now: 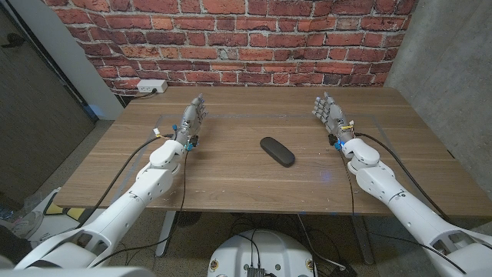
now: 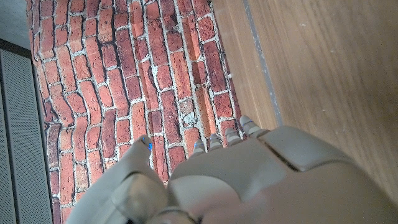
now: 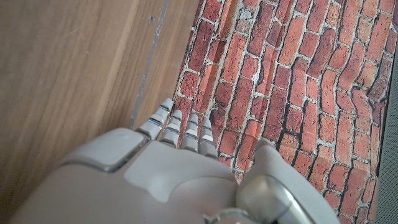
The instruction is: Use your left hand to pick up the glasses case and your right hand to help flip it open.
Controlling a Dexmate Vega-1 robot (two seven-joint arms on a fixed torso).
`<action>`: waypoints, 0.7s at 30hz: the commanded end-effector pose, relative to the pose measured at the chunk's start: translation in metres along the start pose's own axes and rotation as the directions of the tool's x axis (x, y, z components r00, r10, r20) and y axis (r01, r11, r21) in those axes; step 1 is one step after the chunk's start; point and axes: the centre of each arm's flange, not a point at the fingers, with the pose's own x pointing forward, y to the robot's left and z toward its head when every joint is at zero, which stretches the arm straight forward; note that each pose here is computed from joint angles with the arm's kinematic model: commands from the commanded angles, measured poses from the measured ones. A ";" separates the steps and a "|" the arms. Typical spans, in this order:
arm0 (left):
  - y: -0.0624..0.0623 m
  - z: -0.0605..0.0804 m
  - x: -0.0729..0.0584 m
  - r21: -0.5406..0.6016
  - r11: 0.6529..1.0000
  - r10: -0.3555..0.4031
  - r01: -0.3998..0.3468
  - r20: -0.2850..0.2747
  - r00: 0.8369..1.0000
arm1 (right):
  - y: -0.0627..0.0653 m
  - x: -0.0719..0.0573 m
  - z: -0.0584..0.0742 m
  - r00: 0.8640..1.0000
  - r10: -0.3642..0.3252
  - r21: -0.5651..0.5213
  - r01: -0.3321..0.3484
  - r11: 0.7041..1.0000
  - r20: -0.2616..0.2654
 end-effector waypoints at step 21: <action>-0.037 0.041 0.024 0.466 0.853 -0.247 0.234 -0.036 0.968 | 0.002 -0.016 -0.002 0.999 -0.019 0.022 0.019 1.000 -0.030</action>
